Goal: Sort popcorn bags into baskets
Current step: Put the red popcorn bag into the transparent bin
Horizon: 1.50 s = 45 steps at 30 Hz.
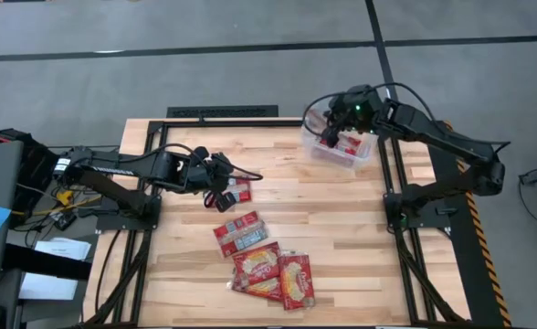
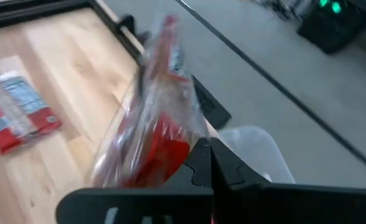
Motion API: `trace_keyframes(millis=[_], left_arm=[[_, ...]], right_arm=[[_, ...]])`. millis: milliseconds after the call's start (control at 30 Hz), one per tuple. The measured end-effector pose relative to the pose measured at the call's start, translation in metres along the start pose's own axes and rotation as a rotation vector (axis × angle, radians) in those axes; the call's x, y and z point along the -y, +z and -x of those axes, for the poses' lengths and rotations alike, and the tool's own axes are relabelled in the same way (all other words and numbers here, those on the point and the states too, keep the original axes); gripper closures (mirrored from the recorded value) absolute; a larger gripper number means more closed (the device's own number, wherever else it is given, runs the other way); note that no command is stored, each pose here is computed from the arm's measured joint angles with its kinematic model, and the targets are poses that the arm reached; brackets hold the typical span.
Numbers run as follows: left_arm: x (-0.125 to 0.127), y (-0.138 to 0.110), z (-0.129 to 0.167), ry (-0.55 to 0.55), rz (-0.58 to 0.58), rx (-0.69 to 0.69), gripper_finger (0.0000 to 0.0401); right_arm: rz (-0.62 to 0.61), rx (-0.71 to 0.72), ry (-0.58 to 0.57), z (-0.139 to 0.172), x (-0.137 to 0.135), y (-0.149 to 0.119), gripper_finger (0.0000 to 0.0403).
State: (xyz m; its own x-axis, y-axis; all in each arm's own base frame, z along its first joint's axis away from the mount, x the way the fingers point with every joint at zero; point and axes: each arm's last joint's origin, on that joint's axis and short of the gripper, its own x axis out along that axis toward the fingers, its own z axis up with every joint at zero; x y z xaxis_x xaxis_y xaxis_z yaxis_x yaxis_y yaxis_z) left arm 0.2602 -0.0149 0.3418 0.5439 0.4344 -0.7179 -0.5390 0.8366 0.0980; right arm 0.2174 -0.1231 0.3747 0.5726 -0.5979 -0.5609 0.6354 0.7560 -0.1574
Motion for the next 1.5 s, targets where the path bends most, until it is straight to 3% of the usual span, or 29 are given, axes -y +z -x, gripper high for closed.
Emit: trace_keyframes(millis=[400, 833, 1500], left_arm=[[-0.001, 0.001, 0.000, 0.036, -0.023, 0.021, 0.0401], [-0.001, 0.001, 0.000, 0.039, -0.029, 0.028, 0.0401], [-0.001, 0.001, 0.000, 0.040, -0.050, 0.025, 0.0401]], right_arm=[[-0.137, -0.187, -0.106, -0.004, 0.029, -0.019, 0.0400], [-0.253, -0.281, -0.213, -0.009, 0.041, -0.028, 0.0400], [-0.060, -0.626, -0.286, -0.095, 0.033, -0.056, 0.0402]])
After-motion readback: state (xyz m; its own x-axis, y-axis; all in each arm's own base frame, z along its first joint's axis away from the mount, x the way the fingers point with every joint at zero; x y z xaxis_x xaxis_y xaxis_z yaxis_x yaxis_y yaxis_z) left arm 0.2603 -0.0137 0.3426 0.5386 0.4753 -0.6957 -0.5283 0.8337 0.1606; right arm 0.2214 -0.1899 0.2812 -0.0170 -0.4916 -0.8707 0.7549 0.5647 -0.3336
